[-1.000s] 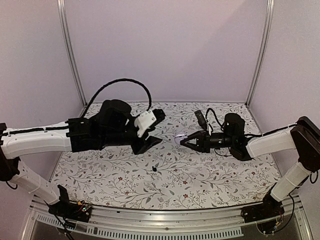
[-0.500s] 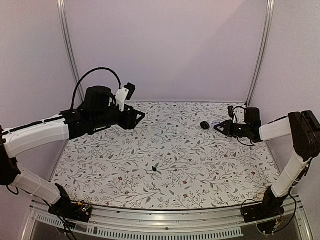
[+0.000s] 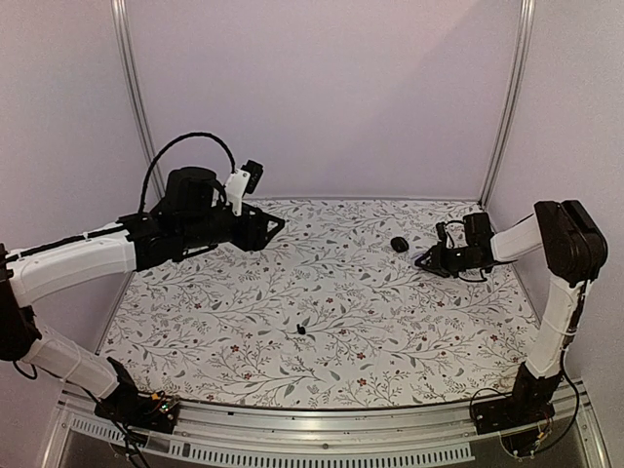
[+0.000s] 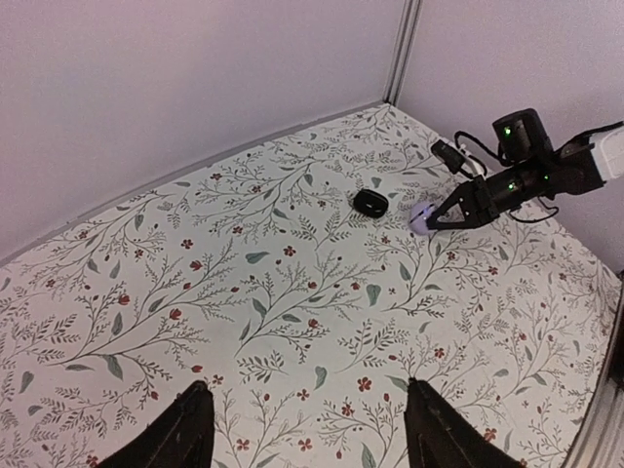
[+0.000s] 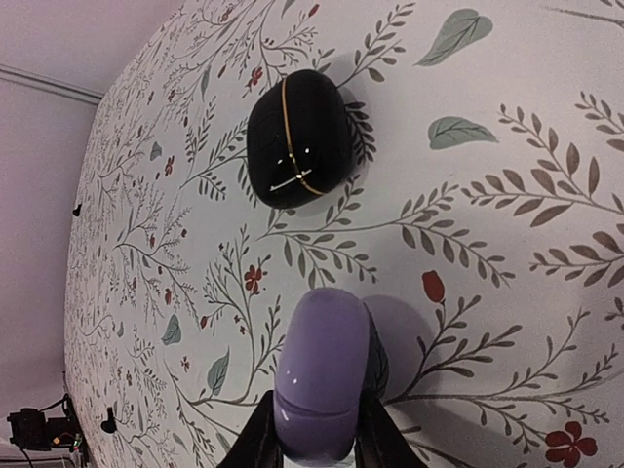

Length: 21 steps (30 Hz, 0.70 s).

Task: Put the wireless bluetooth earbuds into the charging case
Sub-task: Place the charging case with the earbuds at the center of the board.

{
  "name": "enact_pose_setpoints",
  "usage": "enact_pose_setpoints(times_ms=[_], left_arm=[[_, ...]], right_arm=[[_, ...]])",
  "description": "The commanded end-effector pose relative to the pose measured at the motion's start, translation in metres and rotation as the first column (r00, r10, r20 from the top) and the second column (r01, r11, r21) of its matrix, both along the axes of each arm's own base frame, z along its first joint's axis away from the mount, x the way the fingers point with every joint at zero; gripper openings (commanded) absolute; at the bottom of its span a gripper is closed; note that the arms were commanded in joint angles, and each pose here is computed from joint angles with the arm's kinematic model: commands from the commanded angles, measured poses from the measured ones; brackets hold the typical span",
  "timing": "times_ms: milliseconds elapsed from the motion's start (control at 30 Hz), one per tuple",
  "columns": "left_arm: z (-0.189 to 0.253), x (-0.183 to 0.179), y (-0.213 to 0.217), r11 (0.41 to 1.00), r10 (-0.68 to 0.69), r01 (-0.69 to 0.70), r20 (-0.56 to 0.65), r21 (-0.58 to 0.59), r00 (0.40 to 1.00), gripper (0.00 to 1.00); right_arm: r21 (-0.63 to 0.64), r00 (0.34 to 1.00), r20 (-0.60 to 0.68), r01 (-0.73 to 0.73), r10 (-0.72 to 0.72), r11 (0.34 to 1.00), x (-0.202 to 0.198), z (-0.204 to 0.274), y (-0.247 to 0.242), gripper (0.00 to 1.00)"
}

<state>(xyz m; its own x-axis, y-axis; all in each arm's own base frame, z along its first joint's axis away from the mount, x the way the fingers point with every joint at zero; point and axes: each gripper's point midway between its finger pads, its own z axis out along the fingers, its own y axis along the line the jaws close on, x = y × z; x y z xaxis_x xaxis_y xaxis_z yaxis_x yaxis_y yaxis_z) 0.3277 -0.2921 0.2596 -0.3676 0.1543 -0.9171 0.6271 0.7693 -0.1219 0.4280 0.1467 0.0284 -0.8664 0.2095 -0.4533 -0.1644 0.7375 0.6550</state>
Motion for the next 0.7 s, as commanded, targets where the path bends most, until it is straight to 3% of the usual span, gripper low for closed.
enact_pose_setpoints(times_ms=[0, 200, 367, 600, 667], left_arm=[[0.010, 0.000, 0.006, 0.999, 0.011, -0.011, 0.019, -0.031, 1.000, 0.66], [0.013, -0.002, 0.011, 0.999, 0.022, -0.022, 0.025, -0.027, 0.999, 0.67], [0.017, -0.001, 0.016, 0.999, 0.043, -0.042, 0.036, -0.028, 0.998, 0.68], [0.018, 0.000, 0.016, 0.999, 0.046, -0.045, 0.042, -0.029, 0.998, 0.69], [0.019, 0.000, 0.016, 0.999, 0.043, -0.042, 0.044, -0.032, 0.998, 0.69]], right_arm=[[-0.014, 1.000, -0.022, -0.009, 0.008, 1.000, 0.005, -0.002, -0.002, 0.26], [-0.058, 0.999, -0.029, 0.033, -0.035, 0.998, 0.002, 0.005, -0.012, 0.49], [-0.111, 0.994, 0.042, 0.106, -0.102, 0.988, 0.003, 0.035, -0.034, 0.62], [-0.115, 0.973, 0.230, 0.023, 0.004, 0.993, 0.030, 0.091, -0.019, 0.70], [-0.148, 0.973, 0.225, -0.010, 0.044, 0.989, 0.040, 0.088, -0.011, 0.71]])
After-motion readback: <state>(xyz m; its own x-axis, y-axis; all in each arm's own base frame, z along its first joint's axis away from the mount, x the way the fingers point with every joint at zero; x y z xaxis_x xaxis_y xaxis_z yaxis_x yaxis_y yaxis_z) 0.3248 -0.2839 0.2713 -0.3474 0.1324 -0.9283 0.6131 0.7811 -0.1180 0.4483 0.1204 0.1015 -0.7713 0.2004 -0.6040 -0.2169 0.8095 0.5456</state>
